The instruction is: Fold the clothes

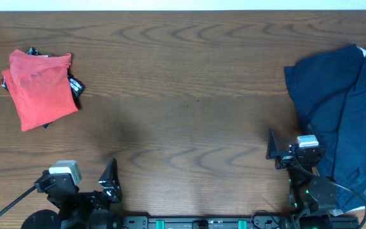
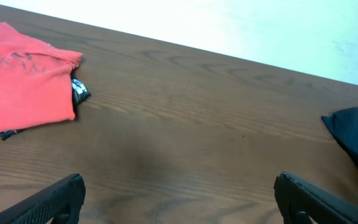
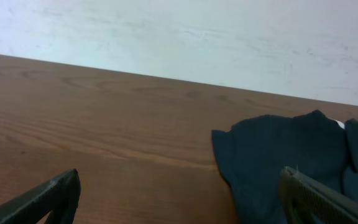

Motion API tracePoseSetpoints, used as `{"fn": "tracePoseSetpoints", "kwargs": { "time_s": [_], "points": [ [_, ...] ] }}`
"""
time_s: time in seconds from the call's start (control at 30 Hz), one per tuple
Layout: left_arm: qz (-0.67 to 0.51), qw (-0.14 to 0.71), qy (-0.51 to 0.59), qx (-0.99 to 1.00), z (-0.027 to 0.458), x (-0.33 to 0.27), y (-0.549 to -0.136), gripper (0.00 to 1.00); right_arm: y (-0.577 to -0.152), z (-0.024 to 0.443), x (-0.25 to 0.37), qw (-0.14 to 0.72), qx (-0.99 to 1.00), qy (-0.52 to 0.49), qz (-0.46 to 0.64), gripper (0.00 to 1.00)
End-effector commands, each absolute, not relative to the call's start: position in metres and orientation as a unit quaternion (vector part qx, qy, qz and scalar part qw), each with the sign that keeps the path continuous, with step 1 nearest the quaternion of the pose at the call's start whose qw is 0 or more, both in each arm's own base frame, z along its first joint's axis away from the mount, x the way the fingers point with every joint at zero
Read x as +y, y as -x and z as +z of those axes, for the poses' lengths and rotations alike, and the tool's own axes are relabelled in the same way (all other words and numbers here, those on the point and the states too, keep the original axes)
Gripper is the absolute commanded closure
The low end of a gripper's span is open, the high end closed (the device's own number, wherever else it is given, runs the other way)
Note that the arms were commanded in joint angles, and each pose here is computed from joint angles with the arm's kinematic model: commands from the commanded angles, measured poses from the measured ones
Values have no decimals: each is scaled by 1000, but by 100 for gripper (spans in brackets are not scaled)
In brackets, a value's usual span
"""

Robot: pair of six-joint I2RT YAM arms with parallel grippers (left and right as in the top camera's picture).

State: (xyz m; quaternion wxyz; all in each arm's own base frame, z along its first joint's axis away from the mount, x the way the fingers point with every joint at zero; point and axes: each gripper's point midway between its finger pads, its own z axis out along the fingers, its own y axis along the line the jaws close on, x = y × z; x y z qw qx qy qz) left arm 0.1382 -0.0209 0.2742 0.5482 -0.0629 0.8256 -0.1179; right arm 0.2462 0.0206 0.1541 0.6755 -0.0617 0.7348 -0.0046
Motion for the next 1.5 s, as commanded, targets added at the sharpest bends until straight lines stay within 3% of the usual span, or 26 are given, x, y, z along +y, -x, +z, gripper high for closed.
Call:
{"fn": "tracePoseSetpoints", "kwargs": {
  "time_s": [0.0, 0.2, 0.47, 0.73, 1.1, 1.47],
  "points": [
    [-114, 550, 65, 825, 274, -20, -138, 2, -246, 152, 27, 673, 736, 77, 0, 1],
    [-113, 551, 66, 824, 274, -19, -138, 2, -246, 152, 27, 673, 736, 77, 0, 1],
    [-41, 534, 91, 840, 240, 5, -136, 2, -246, 152, 27, 673, 736, 77, 0, 1],
    [-33, 564, 101, 819, 186, 11, -179, 2, -246, 152, 27, 673, 736, 77, 0, 1],
    [-43, 653, 95, 750, 159, 11, -238, 2, -246, 152, 27, 673, 736, 77, 0, 1],
    [-42, 649, 96, 753, 137, 12, -244, 2, -246, 152, 27, 673, 736, 77, 0, 1]
  ]
}}
